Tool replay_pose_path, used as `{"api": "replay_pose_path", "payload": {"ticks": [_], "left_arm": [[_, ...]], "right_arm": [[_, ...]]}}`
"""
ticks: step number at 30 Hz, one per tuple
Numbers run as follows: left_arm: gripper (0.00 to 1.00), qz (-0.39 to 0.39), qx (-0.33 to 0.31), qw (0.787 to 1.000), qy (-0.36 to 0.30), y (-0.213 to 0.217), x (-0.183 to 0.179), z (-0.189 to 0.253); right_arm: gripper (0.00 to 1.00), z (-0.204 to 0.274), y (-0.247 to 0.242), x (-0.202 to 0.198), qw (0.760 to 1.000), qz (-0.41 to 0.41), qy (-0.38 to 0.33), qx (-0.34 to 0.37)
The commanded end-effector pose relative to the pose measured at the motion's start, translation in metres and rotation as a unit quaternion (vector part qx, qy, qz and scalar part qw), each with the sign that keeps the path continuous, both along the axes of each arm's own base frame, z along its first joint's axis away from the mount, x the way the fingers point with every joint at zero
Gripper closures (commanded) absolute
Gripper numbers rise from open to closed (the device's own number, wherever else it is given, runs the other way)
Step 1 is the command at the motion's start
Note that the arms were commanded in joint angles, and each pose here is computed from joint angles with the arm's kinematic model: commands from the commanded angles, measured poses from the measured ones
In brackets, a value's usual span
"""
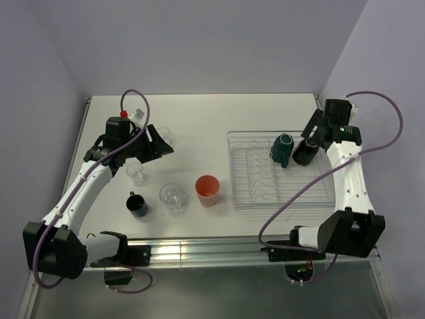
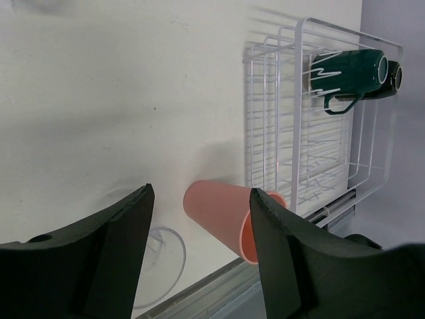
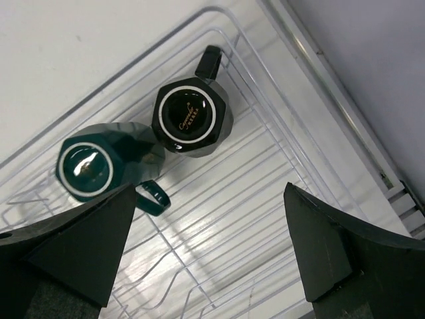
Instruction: Load the cups into the dish rack
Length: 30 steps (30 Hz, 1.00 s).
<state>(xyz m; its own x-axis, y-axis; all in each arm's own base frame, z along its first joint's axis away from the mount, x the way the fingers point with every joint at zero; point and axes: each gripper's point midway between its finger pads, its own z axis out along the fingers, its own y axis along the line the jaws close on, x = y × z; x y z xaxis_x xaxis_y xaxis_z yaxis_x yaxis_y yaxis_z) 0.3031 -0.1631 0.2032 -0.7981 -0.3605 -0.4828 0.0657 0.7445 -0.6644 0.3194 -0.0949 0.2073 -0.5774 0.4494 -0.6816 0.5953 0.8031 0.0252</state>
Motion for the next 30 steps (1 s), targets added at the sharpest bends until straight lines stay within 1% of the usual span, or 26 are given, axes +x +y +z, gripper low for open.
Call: {"api": "replay_pose_path", "payload": {"ticks": [1, 4, 5, 7, 8, 9, 10, 11, 13, 18, 19, 20, 24, 27, 30], "left_arm": [[0.34, 0.013, 0.031, 0.999, -0.031, 0.004, -0.005, 0.008], [0.34, 0.019, 0.063, 0.997, -0.036, 0.0, -0.015, 0.003], [0.33, 0.005, 0.073, 0.997, -0.034, -0.01, -0.024, 0.0], [0.34, 0.013, 0.1, 0.994, -0.035, -0.012, -0.028, -0.008], [0.33, 0.001, 0.103, 0.994, -0.035, -0.022, -0.037, -0.01], [0.33, 0.001, 0.111, 0.993, -0.03, -0.024, -0.041, -0.015], [0.33, 0.015, 0.12, 0.992, -0.03, -0.023, -0.042, -0.017], [0.33, 0.002, 0.121, 0.992, -0.028, -0.031, -0.05, -0.018], [0.33, 0.018, 0.138, 0.99, -0.024, -0.028, -0.053, -0.022], [0.34, 0.005, 0.187, 0.982, -0.027, -0.043, -0.068, -0.027], [0.34, 0.011, 0.201, 0.979, -0.016, -0.041, -0.072, -0.03], [0.35, 0.013, 0.219, 0.975, -0.017, -0.042, -0.074, -0.033], [0.36, 0.043, 0.252, 0.967, -0.006, -0.03, -0.077, -0.037], [0.36, 0.059, 0.256, 0.965, -0.001, -0.022, -0.081, -0.04], [0.38, 0.059, 0.257, 0.965, 0.009, -0.02, -0.085, -0.045]], "right_arm": [[0.0, 0.02, 0.008, -0.012, 0.999, 0.003, -0.044, 0.0], [0.0, 0.038, 0.026, -0.014, 0.996, 0.03, -0.086, 0.01], [0.0, 0.042, 0.04, -0.012, 0.994, 0.054, -0.095, 0.014], [0.0, 0.051, 0.059, -0.013, 0.99, 0.081, -0.111, 0.02], [0.0, 0.055, 0.065, -0.013, 0.989, 0.086, -0.116, 0.016], [0.0, 0.058, 0.091, -0.011, 0.985, 0.123, -0.121, 0.023], [0.0, 0.062, 0.102, -0.011, 0.982, 0.136, -0.126, 0.028], [0.0, 0.065, 0.111, -0.011, 0.98, 0.149, -0.132, 0.032], [0.0, 0.071, 0.137, -0.012, 0.972, 0.18, -0.143, 0.045], [0.0, 0.075, 0.179, -0.012, 0.961, 0.224, -0.151, 0.063], [0.0, 0.077, 0.19, -0.014, 0.957, 0.238, -0.151, 0.065], [0.0, 0.076, 0.194, -0.014, 0.957, 0.241, -0.149, 0.064], [0.0, 0.074, 0.21, -0.015, 0.953, 0.258, -0.145, 0.063], [0.0, 0.075, 0.217, -0.015, 0.951, 0.264, -0.146, 0.064], [0.0, 0.075, 0.22, -0.016, 0.95, 0.268, -0.146, 0.064]]}}
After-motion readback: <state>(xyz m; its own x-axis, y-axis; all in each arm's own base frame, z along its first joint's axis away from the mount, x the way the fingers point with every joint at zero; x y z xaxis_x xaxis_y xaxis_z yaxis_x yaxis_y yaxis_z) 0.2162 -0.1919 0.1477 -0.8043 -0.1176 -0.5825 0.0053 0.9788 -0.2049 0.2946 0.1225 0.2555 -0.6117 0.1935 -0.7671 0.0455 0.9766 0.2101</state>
